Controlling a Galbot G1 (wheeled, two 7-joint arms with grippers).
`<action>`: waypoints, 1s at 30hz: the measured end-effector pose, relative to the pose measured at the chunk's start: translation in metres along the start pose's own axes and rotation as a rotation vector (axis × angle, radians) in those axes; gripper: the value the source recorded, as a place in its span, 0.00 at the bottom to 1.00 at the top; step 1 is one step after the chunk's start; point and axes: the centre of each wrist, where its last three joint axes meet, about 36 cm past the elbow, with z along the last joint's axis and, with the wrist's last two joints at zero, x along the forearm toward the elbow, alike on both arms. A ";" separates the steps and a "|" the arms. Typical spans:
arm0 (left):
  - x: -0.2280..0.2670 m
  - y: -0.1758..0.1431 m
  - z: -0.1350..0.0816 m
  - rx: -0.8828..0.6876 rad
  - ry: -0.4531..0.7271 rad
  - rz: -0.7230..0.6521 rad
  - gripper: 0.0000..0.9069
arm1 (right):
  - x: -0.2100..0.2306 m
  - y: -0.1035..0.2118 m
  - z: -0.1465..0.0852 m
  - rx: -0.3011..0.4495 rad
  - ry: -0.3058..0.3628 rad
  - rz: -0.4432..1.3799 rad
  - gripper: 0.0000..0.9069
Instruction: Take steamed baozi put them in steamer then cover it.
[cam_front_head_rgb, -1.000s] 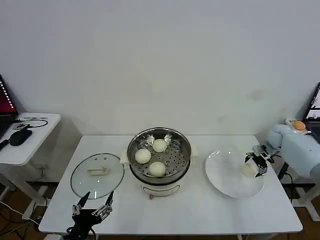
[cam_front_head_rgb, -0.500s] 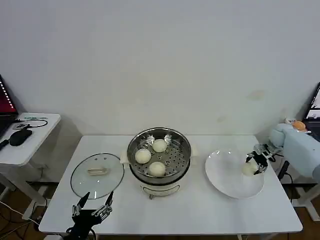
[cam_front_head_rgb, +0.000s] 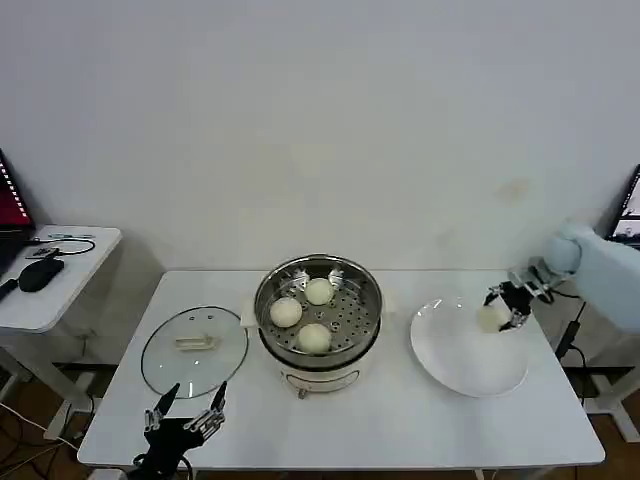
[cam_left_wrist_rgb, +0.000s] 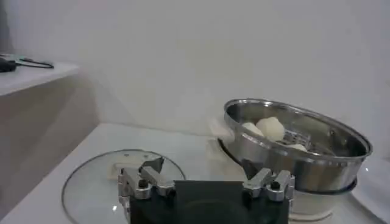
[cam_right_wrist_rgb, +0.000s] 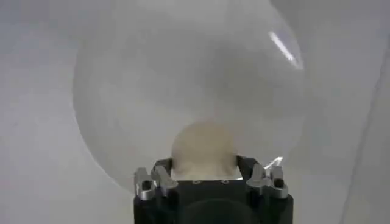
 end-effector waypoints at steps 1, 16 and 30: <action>0.000 0.000 0.000 0.000 0.001 0.000 1.00 | 0.005 -0.003 -0.007 0.001 -0.013 0.010 0.80; -0.001 -0.001 0.002 -0.006 0.011 0.001 1.00 | 0.068 -0.023 -0.128 0.003 -0.156 0.095 0.81; -0.006 0.001 -0.002 -0.011 -0.005 -0.012 1.00 | 0.094 -0.013 -0.220 -0.033 -0.161 0.095 0.81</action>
